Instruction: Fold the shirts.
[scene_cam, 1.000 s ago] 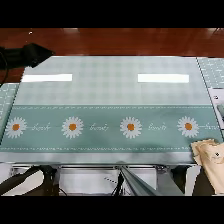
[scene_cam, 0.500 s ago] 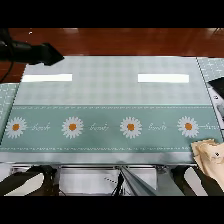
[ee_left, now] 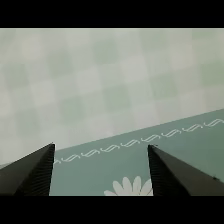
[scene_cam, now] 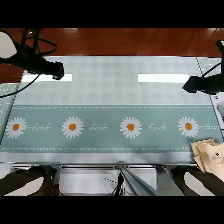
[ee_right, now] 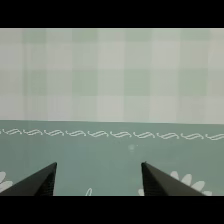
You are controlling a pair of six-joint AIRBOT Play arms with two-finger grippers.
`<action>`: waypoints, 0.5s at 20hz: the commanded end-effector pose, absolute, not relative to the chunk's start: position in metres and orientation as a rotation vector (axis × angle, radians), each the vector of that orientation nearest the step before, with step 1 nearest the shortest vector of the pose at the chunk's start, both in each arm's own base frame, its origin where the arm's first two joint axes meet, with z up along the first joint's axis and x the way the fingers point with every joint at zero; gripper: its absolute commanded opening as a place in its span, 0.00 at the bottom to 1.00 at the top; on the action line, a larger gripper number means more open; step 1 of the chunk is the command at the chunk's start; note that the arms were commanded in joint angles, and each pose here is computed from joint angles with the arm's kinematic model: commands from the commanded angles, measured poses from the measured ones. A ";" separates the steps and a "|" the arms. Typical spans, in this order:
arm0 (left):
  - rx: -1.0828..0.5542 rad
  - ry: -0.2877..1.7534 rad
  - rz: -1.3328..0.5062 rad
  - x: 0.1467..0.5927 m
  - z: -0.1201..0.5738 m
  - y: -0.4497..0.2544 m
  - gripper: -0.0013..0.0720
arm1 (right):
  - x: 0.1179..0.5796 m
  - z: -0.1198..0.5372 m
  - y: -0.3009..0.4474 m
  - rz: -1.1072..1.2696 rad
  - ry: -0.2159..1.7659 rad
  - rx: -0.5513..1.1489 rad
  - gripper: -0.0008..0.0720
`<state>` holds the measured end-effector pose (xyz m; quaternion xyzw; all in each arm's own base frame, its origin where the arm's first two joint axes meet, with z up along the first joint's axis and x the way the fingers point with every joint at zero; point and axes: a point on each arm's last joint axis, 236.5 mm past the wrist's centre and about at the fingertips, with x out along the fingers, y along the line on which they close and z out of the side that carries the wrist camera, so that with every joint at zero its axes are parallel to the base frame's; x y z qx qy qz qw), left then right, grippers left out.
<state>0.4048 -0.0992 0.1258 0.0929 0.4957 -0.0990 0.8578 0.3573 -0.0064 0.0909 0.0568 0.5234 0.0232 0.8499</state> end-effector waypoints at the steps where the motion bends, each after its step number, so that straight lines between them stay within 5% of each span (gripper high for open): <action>1: 0.153 1.011 -0.235 0.414 0.123 -0.123 0.99 | 0.362 0.096 -0.003 0.050 1.094 0.089 0.84; 10: 0.142 1.044 -0.249 0.415 0.110 -0.129 0.98 | 0.363 0.096 -0.002 0.069 1.087 0.066 0.84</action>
